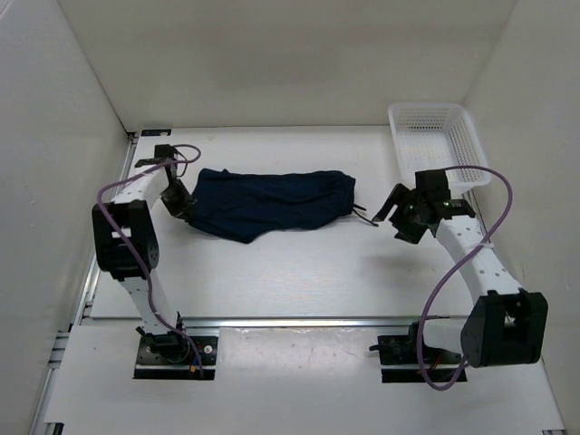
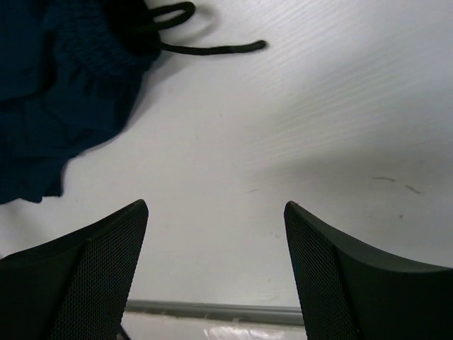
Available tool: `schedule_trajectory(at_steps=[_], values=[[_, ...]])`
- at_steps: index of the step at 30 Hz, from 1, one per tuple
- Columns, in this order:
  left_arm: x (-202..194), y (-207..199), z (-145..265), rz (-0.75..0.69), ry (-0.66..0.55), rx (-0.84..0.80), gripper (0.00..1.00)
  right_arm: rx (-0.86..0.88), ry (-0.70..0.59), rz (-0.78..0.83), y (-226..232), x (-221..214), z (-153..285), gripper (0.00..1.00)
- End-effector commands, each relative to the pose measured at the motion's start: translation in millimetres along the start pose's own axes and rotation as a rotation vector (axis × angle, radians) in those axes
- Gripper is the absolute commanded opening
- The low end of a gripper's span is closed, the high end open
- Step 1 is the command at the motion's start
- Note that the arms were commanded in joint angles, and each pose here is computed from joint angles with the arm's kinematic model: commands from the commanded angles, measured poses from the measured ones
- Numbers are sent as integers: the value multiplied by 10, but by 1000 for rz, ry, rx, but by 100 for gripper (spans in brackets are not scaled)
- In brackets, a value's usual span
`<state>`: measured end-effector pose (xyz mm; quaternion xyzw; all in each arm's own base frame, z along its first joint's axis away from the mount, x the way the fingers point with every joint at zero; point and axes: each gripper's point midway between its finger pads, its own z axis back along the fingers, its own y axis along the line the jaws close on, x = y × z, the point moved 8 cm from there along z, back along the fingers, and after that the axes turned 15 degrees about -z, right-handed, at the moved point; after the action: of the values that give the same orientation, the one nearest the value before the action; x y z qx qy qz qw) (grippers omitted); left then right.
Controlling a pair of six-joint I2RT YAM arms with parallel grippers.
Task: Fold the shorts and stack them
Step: Fold the shorts
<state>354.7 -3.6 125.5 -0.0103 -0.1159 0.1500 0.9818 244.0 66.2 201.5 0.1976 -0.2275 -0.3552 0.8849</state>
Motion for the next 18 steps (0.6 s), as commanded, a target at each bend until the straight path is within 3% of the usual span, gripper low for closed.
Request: schedule_trajectory(at_steps=[1, 9, 18], values=[[-4, 65, 350, 12, -131, 15, 11, 81, 139, 10, 49, -93, -189, 82], [-42, 189, 354, 39, -125, 0, 11, 154, 261, 24, 616, -388, -857, 84], [-39, 219, 326, 40, -115, -4, 11, 106, 216, -39, 1004, -358, -1473, 84]])
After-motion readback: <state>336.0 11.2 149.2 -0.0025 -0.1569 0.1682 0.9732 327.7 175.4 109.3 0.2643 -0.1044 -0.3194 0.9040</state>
